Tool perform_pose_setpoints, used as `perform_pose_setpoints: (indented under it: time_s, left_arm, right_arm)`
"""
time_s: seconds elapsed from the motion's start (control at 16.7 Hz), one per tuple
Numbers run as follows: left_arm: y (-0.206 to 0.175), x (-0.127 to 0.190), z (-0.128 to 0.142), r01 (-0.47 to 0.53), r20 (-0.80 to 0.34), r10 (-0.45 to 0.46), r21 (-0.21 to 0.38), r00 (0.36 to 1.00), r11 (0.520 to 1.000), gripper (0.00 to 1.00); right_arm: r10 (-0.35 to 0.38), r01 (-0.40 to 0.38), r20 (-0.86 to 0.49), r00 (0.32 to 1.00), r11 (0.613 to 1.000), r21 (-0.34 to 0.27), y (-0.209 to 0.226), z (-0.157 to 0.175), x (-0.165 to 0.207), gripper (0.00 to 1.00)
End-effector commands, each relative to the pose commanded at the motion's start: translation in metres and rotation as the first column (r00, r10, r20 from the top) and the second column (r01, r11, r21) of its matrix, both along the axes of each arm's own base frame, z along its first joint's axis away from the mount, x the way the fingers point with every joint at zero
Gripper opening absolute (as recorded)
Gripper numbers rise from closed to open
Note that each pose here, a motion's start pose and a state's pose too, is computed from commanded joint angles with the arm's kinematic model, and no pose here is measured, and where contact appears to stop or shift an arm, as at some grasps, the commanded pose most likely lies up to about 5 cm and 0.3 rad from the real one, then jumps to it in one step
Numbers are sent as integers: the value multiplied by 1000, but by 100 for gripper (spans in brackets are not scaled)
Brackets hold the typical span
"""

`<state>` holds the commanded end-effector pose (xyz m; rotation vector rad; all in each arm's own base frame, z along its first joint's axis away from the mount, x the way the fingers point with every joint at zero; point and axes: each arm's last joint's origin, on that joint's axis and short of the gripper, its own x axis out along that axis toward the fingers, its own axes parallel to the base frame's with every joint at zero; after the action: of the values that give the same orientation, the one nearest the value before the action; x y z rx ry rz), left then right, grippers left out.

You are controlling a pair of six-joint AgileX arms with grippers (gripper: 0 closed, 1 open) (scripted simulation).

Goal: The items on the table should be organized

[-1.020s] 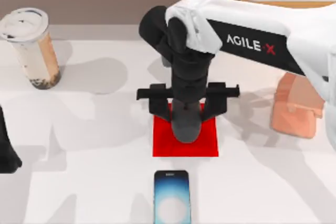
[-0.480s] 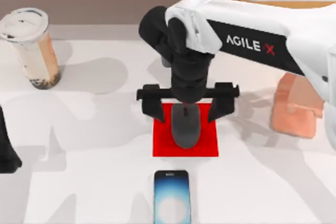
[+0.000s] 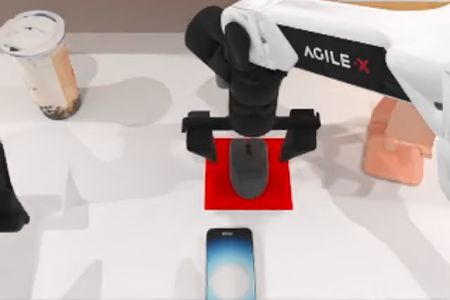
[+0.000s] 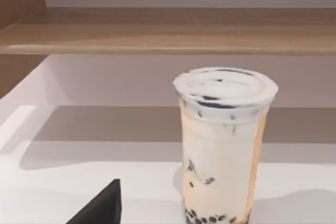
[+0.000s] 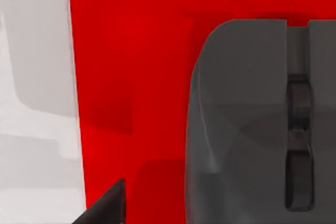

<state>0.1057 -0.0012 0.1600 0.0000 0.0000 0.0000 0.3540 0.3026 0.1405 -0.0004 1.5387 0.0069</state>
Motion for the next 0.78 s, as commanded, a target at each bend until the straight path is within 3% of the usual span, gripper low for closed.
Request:
perform_pose_setpoints:
  time_s: [0.3,0.78]
  left_arm:
    - [0,0,0,0,0,0,0,1000,1000,100]
    - [0,0,0,0,0,0,0,1000,1000,100]
  right_arm:
    - [1,-2,23,1000,1000,26,14,23,-33,100]
    - [4,-4,-12,1000,1000,15,29,34,-123,100]
